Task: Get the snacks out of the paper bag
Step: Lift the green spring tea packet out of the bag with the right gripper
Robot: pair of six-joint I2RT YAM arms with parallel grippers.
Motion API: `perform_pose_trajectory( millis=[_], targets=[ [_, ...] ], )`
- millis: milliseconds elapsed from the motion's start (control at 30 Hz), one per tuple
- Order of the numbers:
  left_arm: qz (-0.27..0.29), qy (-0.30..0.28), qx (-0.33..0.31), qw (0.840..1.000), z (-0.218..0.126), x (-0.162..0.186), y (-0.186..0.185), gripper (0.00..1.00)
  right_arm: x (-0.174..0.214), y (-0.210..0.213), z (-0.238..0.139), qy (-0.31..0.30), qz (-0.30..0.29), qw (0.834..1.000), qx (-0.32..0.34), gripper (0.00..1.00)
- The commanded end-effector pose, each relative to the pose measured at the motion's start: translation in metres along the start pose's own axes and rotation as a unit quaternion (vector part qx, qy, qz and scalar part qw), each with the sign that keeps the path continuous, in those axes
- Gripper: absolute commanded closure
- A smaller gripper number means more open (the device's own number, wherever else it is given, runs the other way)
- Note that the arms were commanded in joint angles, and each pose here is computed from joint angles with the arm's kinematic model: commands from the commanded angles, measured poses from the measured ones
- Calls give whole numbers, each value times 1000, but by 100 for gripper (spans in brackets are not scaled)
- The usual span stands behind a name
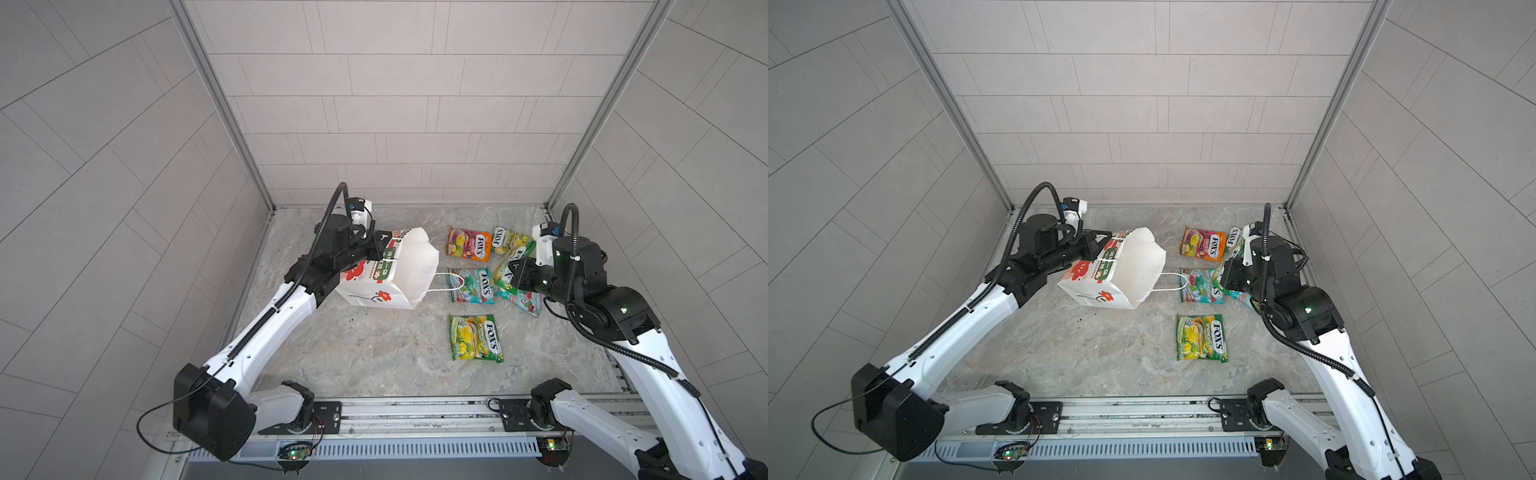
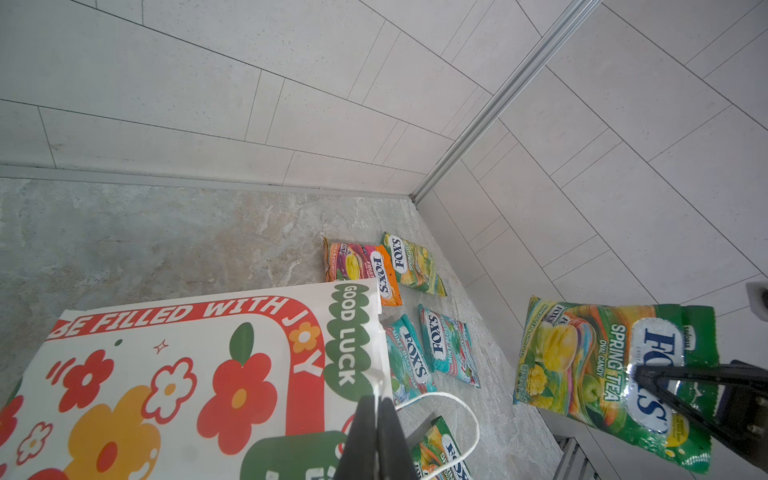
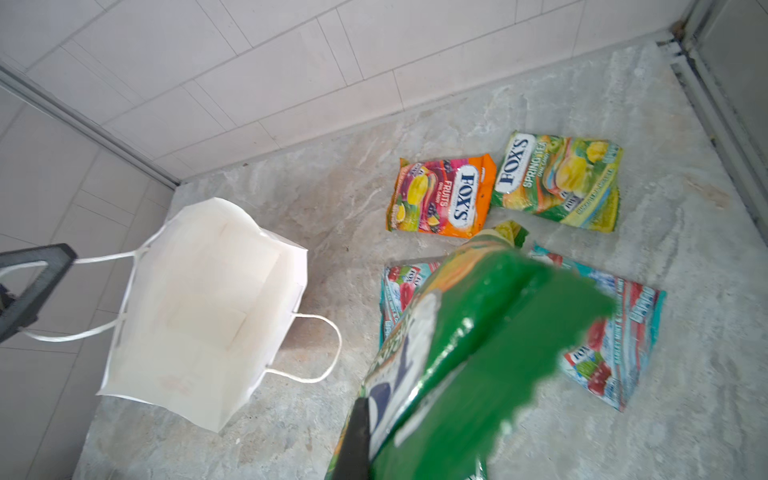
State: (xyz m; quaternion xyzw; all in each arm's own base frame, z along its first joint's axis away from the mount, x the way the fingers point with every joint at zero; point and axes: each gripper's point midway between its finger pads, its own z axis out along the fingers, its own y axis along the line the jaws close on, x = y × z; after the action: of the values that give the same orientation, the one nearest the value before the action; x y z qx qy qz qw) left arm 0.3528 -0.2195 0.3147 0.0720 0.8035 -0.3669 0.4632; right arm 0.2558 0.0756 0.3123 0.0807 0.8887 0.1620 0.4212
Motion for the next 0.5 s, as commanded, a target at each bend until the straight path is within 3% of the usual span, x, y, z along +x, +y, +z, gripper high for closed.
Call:
perform_pose_trajectory(
  millis=[0, 200, 467],
  targets=[
    [18, -26, 8, 999, -12, -19, -12, 100, 18, -8, 0, 33, -20, 999, 5, 100],
    [19, -32, 5, 999, -14, -21, -12, 100, 50, 10, 20, 92, -11, 994, -65, 100],
    [28, -54, -21, 998, -22, -28, -5, 100, 97, 46, 46, 173, 9, 970, -168, 100]
  ],
)
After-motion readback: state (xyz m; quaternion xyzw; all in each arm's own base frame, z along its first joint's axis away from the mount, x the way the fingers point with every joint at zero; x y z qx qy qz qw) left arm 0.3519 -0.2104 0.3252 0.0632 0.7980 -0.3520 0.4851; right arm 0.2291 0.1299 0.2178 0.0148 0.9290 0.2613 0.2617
